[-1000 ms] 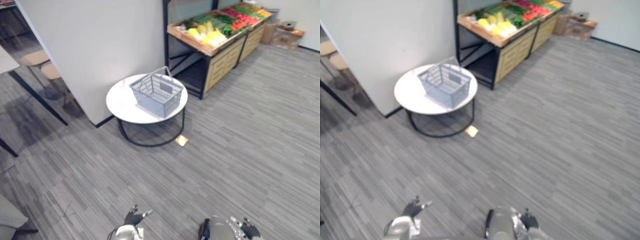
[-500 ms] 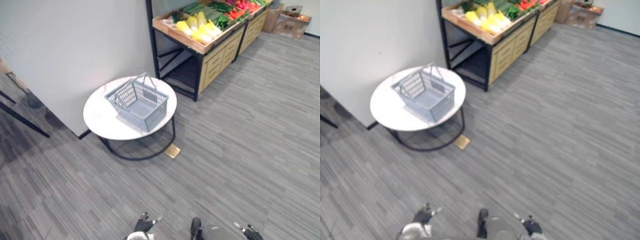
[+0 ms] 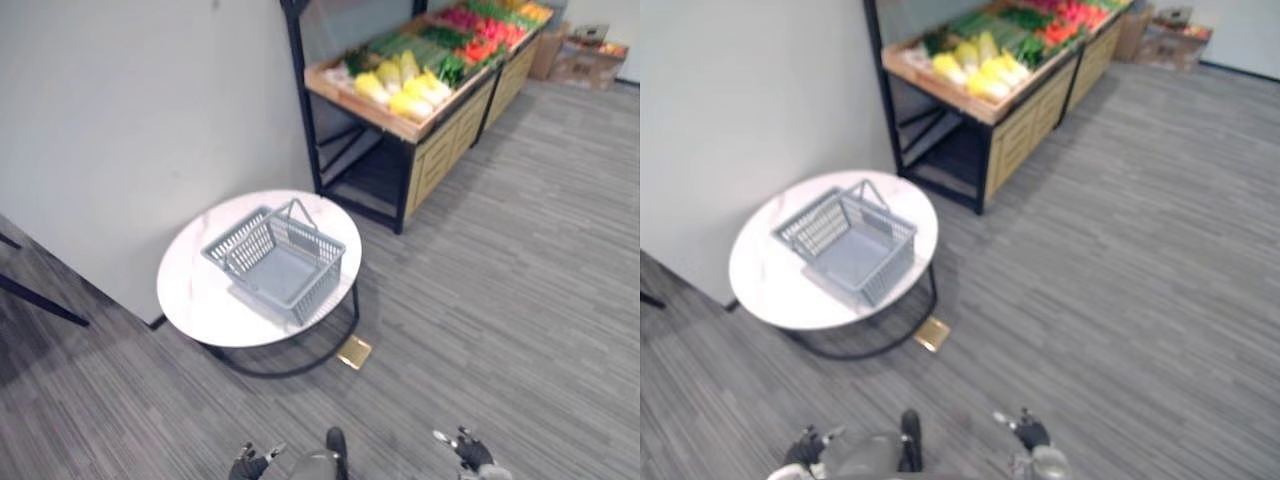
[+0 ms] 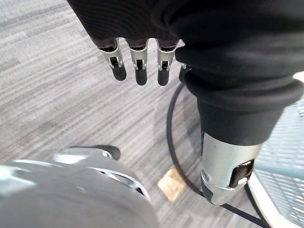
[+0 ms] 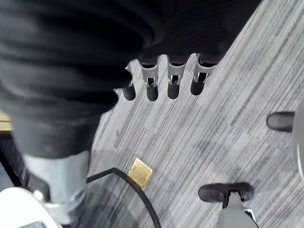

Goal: Pick vegetable in the basket

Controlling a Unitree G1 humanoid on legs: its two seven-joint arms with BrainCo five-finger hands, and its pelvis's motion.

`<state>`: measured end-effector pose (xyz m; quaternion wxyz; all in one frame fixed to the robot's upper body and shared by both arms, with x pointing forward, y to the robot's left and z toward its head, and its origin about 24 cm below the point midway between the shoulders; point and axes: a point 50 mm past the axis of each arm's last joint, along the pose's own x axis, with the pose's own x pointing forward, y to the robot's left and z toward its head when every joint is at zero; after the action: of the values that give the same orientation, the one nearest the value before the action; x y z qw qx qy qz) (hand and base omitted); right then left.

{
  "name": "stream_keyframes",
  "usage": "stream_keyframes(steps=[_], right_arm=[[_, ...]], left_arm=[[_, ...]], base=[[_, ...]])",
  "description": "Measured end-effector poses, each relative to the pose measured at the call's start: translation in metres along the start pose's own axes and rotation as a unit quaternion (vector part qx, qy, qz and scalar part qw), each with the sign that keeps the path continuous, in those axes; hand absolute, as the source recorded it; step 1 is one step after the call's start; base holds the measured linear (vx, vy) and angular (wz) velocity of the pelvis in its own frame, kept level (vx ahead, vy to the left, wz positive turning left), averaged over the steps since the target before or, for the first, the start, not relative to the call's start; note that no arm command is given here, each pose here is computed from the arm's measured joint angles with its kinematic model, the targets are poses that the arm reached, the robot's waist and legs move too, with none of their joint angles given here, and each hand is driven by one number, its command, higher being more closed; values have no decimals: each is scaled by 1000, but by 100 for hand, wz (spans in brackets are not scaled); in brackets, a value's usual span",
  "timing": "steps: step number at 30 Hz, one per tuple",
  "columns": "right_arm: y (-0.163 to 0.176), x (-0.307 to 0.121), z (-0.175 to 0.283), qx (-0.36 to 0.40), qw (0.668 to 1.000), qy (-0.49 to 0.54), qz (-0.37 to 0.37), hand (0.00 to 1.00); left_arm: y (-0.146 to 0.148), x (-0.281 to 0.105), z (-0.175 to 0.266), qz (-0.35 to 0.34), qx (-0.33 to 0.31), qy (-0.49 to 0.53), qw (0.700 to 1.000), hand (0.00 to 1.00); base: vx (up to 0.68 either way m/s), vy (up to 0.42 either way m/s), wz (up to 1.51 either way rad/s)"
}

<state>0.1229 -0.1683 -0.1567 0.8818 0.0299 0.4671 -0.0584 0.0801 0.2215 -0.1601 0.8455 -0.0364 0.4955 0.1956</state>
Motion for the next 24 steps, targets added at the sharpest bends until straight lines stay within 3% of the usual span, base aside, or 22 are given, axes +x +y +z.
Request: stream_keyframes(steps=[4, 7, 10, 16, 24], right_arm=[[-4, -1, -5, -2, 1000, 9, -4, 0], [-18, -3, -9, -1, 1000, 12, -23, 0], [-24, -3, -7, 0, 999, 6, -32, 0], [-24, -3, -5, 31, 999, 2, -44, 0], [-32, -4, -8, 4, 999, 10, -50, 0]], left_arm=[[4, -1, -7, -6, 42, 19, 999, 0], [8, -1, -7, -20, 113, 19, 993, 0], [0, 3, 5, -32, 129, 2, 991, 0], [-34, 2, 18, -60, 102, -34, 992, 0], [-44, -2, 4, -55, 29, -13, 998, 0]], base=[[425, 221, 3], [403, 148, 35], [300, 25, 66], [282, -148, 91], [236, -388, 76]])
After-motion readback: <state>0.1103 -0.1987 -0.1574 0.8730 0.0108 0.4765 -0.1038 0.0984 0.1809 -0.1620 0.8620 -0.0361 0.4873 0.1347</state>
